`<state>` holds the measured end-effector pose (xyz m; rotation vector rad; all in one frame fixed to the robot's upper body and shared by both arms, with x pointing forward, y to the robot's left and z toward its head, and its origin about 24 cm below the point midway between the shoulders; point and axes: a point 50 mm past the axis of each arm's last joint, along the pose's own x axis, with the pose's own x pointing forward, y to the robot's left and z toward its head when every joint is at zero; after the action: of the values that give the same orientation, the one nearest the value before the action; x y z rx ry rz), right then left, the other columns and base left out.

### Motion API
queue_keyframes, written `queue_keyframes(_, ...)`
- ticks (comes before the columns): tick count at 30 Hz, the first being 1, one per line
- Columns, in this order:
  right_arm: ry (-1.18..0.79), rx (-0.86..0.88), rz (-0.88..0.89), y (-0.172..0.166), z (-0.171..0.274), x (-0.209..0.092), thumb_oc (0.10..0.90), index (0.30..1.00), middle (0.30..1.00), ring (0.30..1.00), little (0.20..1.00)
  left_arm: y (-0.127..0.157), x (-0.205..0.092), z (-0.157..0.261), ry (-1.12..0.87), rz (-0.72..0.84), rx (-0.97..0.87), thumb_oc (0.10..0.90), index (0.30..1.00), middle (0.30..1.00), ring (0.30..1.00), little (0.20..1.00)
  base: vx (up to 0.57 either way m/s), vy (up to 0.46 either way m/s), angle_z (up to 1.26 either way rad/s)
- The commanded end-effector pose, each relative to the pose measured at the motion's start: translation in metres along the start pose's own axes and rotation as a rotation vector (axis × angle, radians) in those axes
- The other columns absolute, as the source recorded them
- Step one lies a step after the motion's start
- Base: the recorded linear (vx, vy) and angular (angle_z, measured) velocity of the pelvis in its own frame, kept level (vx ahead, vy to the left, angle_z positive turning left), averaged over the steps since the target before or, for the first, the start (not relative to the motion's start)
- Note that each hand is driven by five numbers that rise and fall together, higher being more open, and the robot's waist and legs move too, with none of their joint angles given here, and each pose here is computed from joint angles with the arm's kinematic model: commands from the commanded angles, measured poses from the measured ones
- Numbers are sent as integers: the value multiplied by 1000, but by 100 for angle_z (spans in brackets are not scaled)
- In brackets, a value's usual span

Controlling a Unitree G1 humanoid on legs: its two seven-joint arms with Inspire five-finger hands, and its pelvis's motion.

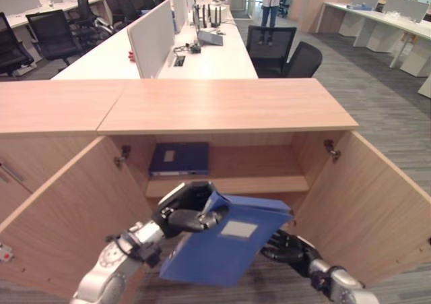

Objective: Put the empty folder in the office cabinet

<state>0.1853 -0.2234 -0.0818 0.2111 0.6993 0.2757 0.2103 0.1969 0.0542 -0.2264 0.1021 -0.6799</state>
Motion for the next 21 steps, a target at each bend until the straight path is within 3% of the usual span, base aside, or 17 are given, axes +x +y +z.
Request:
queue_keyframes(1, -181, -111, 42, -3, 62, 12, 800, 900, 900, 900, 900, -1, 15, 45, -195, -97, 117, 400, 300, 300, 300, 300, 0, 0, 0)
queue_keyframes(14, -256, 25, 26, 9, 62, 21, 800, 900, 900, 900, 900, -7, 23, 43, -236, -94, 61, 400, 300, 300, 300, 300, 0, 0, 0)
queue_keyframes(21, -311, 111, 109, 32, 65, 28, 800, 900, 900, 900, 900, -10, 30, 45, -269, -100, 51, 400, 300, 300, 300, 300, 0, 0, 0)
